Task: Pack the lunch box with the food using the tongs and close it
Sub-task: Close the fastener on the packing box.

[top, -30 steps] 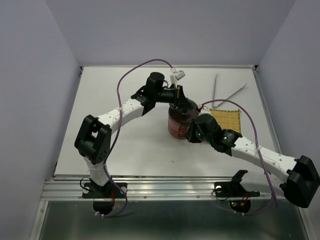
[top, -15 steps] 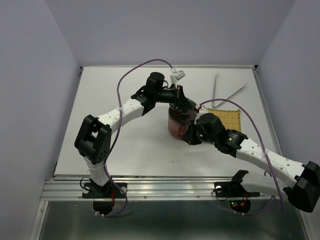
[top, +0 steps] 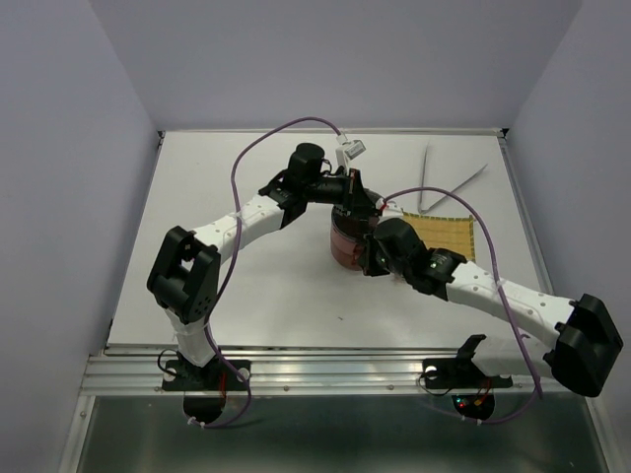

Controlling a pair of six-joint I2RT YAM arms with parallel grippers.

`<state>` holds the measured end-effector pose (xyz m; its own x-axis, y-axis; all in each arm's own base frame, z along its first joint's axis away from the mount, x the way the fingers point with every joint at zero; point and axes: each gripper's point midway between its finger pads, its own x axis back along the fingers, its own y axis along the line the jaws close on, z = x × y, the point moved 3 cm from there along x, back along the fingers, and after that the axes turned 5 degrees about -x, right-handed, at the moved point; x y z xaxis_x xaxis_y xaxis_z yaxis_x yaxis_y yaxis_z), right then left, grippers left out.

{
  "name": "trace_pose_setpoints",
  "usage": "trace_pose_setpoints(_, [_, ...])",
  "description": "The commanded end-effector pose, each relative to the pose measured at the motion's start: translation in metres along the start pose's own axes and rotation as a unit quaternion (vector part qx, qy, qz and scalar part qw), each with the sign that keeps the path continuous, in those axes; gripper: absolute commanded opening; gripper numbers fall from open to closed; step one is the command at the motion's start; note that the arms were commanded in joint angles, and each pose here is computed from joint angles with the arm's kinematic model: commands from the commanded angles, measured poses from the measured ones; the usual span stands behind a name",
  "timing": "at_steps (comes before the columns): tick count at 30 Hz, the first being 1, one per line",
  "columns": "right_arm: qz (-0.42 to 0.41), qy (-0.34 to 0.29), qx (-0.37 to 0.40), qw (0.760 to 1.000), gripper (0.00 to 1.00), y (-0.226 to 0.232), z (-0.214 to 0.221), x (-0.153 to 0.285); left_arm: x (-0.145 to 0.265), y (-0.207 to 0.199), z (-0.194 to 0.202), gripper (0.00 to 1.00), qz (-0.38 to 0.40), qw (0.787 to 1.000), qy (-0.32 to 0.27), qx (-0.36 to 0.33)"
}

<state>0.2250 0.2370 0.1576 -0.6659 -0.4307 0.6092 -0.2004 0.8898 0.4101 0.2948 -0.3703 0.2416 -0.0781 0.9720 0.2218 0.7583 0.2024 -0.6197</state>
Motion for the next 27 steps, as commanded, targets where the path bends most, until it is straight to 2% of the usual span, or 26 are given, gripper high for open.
trace_pose_setpoints(1, [-0.013, -0.091, 0.000, 0.996, 0.01, 0.010, -0.041, 0.010, -0.002, 0.021, 0.038, 0.00, -0.025, 0.998, 0.045, 0.043])
trace_pose_setpoints(6, [-0.085, -0.041, 0.010, 0.996, 0.01, 0.023, -0.019, 0.022, -0.003, 0.023, 0.039, 0.00, -0.025, 0.998, 0.046, 0.043])
trace_pose_setpoints(12, [-0.075, -0.035, -0.007, 0.997, 0.01, 0.011, -0.009, 0.030, -0.002, 0.022, 0.039, 0.00, -0.024, 0.998, 0.045, 0.042])
trace_pose_setpoints(21, [-0.046, -0.072, 0.015, 0.996, 0.01, 0.018, -0.035, 0.013, -0.002, 0.020, 0.038, 0.00, -0.020, 0.998, 0.045, 0.041])
trace_pose_setpoints(27, [0.008, -0.120, 0.037, 0.992, 0.01, 0.015, -0.064, -0.013, -0.001, 0.020, 0.041, 0.00, -0.020, 0.998, 0.047, 0.043])
